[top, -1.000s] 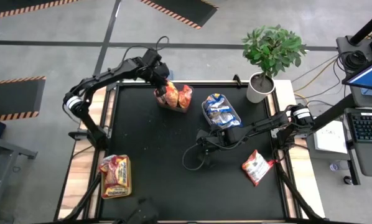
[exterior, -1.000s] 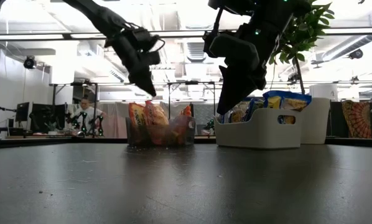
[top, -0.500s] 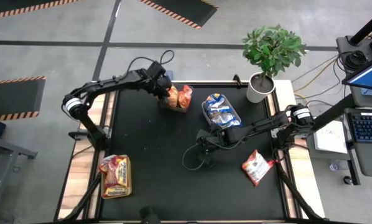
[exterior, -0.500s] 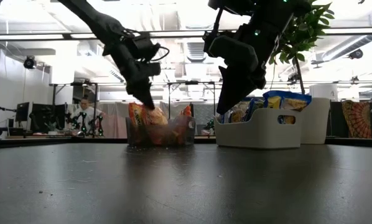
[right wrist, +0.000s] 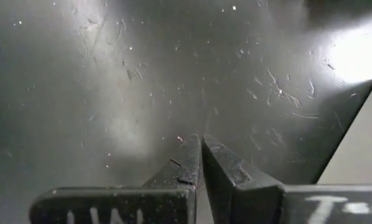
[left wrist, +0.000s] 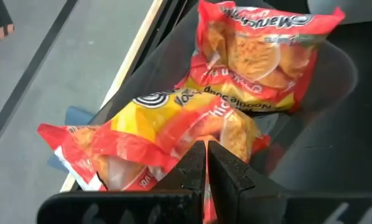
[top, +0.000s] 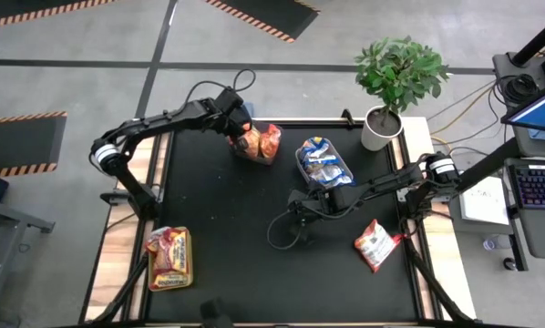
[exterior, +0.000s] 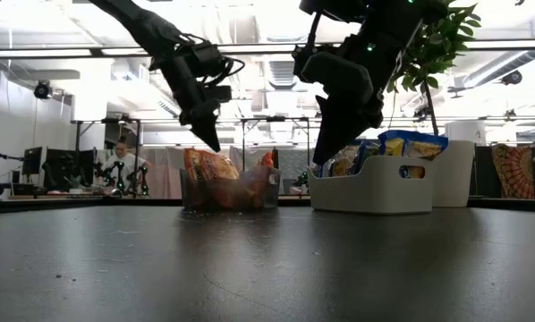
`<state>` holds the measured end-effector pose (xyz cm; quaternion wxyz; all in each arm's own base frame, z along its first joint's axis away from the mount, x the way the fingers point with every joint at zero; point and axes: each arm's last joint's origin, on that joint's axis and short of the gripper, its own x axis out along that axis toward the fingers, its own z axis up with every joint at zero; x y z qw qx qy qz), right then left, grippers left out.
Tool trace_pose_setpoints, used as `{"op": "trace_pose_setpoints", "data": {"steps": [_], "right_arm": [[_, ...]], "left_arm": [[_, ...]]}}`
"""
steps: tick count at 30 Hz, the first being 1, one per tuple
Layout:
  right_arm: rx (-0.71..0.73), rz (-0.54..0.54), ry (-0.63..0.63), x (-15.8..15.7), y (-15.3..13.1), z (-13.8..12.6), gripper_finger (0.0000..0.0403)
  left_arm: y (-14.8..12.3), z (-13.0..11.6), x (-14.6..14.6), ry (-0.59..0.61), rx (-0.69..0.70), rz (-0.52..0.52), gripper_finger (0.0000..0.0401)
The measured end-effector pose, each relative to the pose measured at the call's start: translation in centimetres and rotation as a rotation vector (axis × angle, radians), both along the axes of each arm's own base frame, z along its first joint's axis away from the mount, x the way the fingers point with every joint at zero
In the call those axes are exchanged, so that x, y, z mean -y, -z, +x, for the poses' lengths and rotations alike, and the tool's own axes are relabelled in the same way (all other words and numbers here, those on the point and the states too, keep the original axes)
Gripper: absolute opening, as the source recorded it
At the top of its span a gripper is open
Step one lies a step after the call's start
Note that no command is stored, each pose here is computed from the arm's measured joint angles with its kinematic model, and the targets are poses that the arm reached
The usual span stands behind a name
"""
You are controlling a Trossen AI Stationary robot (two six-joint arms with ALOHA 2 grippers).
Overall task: Sort Maruchan noodles
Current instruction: Put the orange noodle pack into the black bin
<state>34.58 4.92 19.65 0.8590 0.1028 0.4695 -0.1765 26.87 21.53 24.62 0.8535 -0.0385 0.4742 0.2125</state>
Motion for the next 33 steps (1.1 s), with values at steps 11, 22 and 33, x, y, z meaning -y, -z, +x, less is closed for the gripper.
{"op": "trace_pose_setpoints", "data": {"steps": [11, 22, 33], "right_arm": [[-0.14, 0.158, 0.032, -0.1, -1.2, -2.4, 0.0009], [-0.175, 0.565, 0.028, -1.2, -3.5, -3.8, 0.0009], [-0.394, 0.731, 0.122, -4.5, -2.9, -5.9, 0.0009]], "left_arm": [[-2.8, -0.9, 5.1, 0.075, 0.137, -0.056, 0.0], [-3.3, -3.2, 15.6, 0.278, 0.459, -0.056, 0.0], [-3.1, -4.8, 21.1, 0.455, 0.737, -0.106, 0.0]]}}
